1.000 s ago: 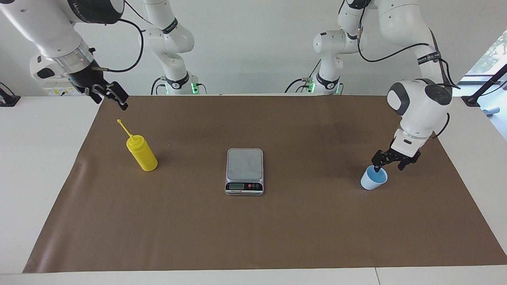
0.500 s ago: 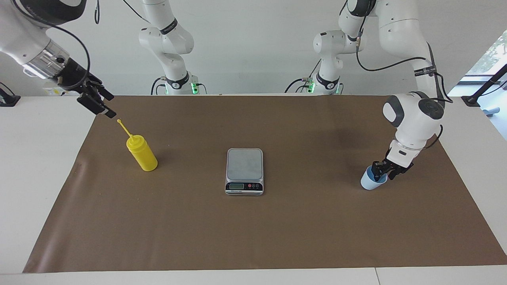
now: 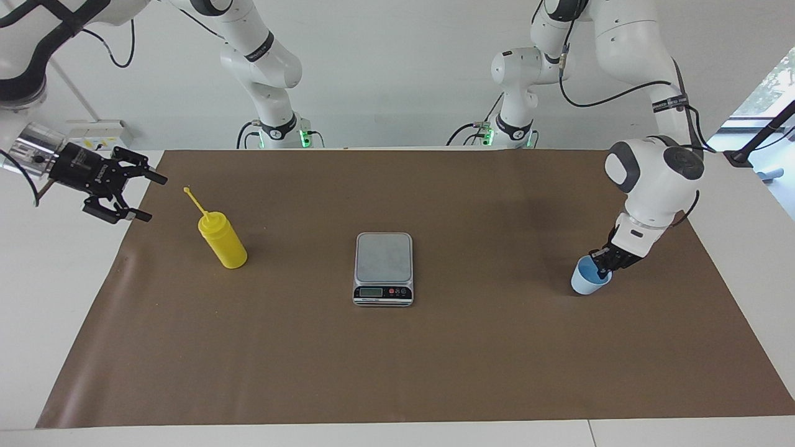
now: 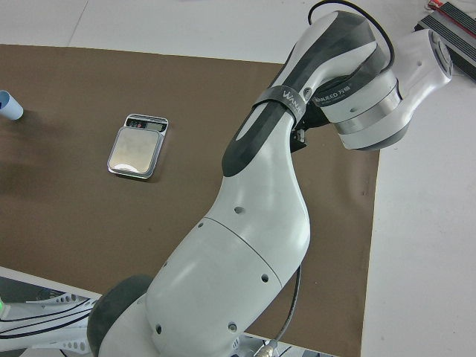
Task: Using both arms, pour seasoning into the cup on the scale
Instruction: 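Grasp the white cup with the left gripper and place it on the scale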
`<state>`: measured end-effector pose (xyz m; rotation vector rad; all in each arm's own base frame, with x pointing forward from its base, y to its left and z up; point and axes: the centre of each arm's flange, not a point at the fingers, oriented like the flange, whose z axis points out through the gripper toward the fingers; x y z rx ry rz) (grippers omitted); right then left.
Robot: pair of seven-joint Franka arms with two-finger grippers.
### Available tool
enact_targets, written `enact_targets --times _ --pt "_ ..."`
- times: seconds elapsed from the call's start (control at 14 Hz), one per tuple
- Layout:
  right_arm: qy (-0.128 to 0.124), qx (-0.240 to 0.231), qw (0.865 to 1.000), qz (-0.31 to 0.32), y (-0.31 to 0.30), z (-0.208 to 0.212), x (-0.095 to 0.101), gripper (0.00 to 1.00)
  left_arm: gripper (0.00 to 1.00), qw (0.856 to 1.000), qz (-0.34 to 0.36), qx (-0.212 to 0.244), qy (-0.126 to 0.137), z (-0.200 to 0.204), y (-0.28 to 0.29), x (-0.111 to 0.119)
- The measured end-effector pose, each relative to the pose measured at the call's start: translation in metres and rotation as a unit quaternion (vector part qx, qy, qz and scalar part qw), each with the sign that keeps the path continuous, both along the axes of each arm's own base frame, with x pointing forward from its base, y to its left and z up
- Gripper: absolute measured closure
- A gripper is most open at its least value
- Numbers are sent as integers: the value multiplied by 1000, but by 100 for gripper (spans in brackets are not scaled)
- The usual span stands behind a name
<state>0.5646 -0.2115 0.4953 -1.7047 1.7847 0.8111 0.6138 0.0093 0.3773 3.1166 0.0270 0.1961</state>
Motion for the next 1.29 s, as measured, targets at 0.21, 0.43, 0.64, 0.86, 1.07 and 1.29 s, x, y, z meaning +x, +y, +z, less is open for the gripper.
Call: enact_targets --times 0.21,0.43,0.64,0.86,1.07,1.29 --pt "39 71 997 6 -34 -46 21 0 95 1000 19 -10 3 39 -61 -15" --pt "56 104 993 2 -79 -103 40 0 95 999 43 -25 8 41 -186 -40" --pt "21 146 988 39 -105 -159 37 0 95 997 76 -30 4 38 -279 -75" --pt "-3 168 983 66 -113 -202 26 0 95 994 105 -41 -3 43 -346 -102" --pt "-14 184 981 64 -107 -229 8 0 95 991 124 -47 -7 35 -408 -113" --pt "-20 193 980 53 -93 -256 -16 0 95 991 129 -44 -6 16 -452 -116"
